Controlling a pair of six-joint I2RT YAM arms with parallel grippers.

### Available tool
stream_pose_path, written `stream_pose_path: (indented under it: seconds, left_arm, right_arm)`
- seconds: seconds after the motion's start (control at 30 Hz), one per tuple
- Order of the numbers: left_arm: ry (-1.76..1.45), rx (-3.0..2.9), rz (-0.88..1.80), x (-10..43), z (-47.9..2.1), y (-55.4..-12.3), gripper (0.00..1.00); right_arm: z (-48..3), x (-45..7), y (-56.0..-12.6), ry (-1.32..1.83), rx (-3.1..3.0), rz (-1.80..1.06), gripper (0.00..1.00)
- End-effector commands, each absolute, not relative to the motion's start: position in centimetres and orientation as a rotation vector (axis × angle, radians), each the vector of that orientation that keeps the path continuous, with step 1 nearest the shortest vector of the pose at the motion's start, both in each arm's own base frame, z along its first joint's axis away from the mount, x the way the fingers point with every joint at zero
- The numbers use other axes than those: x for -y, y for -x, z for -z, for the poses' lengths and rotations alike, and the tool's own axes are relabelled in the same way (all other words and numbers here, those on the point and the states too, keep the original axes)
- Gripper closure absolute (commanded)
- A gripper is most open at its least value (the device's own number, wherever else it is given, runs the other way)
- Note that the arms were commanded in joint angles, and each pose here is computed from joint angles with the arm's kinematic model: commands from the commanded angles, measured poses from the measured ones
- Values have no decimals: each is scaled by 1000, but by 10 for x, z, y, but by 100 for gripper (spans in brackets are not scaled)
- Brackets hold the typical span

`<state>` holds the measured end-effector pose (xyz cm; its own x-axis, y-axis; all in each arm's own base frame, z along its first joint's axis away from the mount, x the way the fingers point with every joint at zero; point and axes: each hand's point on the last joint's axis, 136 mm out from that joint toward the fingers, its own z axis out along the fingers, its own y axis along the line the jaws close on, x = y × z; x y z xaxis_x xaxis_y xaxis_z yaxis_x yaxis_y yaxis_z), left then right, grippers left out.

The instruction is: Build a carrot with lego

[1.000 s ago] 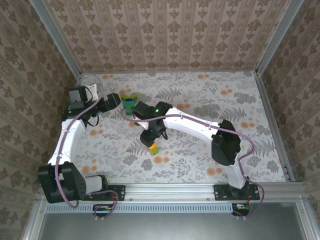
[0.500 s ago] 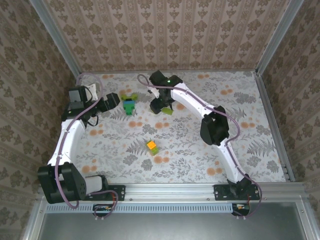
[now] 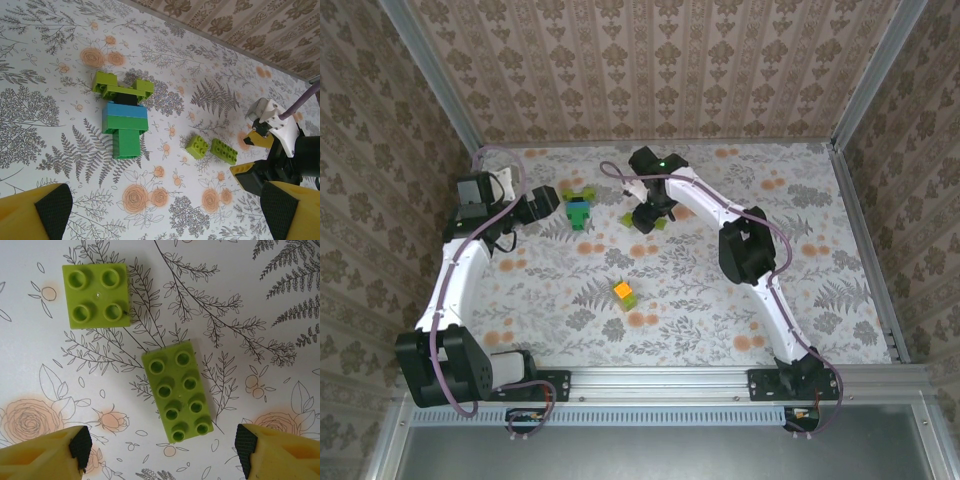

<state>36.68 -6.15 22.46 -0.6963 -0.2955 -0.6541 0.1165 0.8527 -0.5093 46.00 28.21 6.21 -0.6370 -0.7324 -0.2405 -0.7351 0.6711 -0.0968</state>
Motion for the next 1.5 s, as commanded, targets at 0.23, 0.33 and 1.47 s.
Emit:
stream_pose_path:
  seconds: [0.23, 0.33, 1.47]
  left_arm:
    - [105, -2226, 688, 62, -234, -367, 0]
    - [108, -2229, 690, 62, -234, -367, 0]
    - [101, -2236, 687, 63, -231, -367, 0]
  right_arm:
    - [-19, -269, -465, 1273, -2686, -35, 22]
    - [-14, -268, -468, 1261, -2689, -42, 22]
    - [-103, -271, -408, 793, -2804, -218, 71]
